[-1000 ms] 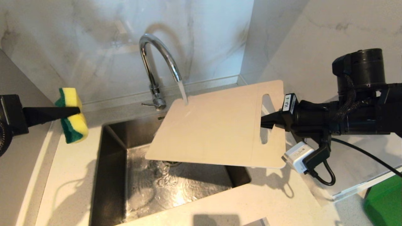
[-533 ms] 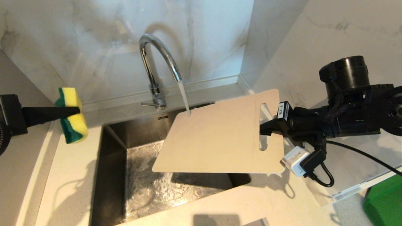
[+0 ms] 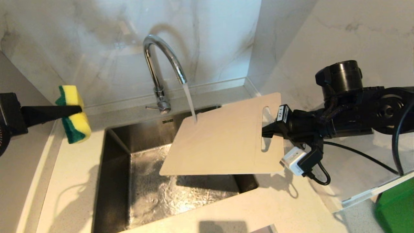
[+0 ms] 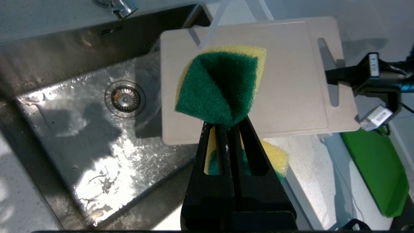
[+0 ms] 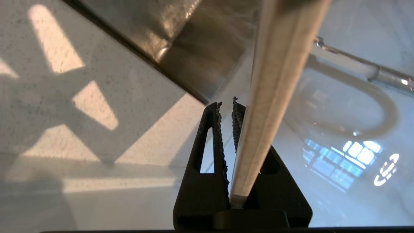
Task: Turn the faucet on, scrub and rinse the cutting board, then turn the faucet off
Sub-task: Scrub the cutting board underwater
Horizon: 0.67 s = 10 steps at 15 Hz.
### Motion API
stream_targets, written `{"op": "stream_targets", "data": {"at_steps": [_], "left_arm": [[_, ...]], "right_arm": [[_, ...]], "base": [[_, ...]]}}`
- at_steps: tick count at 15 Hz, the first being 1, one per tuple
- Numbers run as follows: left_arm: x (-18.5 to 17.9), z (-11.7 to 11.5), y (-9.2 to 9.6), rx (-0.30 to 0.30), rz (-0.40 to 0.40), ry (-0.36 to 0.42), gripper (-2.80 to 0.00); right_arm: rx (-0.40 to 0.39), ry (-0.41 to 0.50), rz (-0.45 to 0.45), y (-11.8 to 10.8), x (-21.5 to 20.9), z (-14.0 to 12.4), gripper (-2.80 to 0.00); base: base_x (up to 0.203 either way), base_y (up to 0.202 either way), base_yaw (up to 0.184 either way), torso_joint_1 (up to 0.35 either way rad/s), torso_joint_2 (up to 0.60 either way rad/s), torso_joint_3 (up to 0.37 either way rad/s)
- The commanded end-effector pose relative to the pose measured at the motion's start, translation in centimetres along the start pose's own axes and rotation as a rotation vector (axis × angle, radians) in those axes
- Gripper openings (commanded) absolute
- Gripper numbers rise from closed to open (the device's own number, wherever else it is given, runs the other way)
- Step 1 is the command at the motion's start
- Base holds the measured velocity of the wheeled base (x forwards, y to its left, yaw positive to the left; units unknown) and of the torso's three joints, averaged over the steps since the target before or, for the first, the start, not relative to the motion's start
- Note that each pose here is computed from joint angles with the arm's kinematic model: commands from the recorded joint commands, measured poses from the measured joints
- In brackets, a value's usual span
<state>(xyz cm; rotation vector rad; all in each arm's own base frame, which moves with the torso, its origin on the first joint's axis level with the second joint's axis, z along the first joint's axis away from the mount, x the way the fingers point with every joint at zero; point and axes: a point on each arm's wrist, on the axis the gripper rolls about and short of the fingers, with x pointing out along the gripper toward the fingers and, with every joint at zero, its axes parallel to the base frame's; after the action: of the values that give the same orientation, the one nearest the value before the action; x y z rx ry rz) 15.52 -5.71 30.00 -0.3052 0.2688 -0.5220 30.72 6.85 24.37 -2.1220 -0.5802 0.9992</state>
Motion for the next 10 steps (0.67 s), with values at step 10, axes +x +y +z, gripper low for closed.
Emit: {"op": "stream_targets", "data": {"at_steps": [10], "left_arm": [[0.3,0.0,0.0,0.000,-0.009,0.001,-2.80]], "right_arm": [[-0.107,-0.018,-0.073,-3.3,6.4,-3.0,-2.80]], "base": [[0.000,0.000,0.000,0.000,0.00,0.000]]}}
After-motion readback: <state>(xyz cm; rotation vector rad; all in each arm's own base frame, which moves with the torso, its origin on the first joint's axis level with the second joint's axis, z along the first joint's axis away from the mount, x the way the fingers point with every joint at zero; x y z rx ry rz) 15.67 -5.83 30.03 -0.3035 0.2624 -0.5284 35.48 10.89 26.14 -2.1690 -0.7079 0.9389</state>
